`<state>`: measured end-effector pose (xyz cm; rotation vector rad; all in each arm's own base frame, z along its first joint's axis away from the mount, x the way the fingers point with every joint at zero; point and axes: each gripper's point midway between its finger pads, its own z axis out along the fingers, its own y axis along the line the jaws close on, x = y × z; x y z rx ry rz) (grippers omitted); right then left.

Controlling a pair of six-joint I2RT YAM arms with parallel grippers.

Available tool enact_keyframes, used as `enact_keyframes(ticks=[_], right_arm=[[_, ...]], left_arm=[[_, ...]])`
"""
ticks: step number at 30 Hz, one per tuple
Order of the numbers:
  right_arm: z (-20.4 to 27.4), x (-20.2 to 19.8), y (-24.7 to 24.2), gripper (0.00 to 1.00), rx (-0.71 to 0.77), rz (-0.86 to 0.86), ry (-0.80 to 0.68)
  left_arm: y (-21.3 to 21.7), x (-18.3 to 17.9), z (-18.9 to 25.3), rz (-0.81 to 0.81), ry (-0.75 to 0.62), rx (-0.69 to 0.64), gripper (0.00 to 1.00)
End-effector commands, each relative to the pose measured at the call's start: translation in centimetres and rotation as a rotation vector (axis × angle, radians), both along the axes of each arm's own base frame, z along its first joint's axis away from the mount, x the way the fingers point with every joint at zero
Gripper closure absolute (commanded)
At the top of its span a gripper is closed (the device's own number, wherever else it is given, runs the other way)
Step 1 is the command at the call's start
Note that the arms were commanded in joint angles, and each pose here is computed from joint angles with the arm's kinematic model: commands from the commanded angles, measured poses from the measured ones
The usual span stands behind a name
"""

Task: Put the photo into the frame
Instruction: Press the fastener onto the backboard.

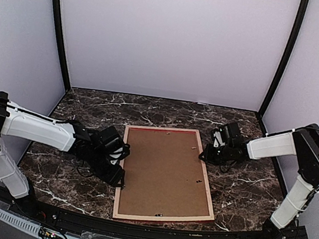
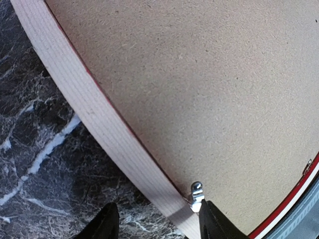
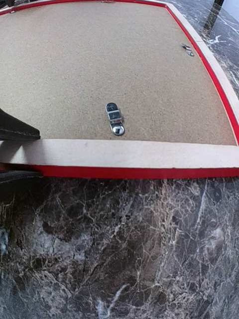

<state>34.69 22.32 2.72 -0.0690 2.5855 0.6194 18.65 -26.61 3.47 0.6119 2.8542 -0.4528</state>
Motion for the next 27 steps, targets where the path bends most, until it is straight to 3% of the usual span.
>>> enact_keyframes(ticks=[1,27], right_arm=[[-3.5,-3.8,-0.4,1.00,-0.021,0.030,0.188],[-4.3,-3.6,-0.3,1.00,-0.026,0.032,0.204]], left_arm=[[-0.1,0.0,0.1,-0.028,0.011,0.012,0.42],[0.2,-0.8,-1.1,-0.062,0.023,0.058,0.40]])
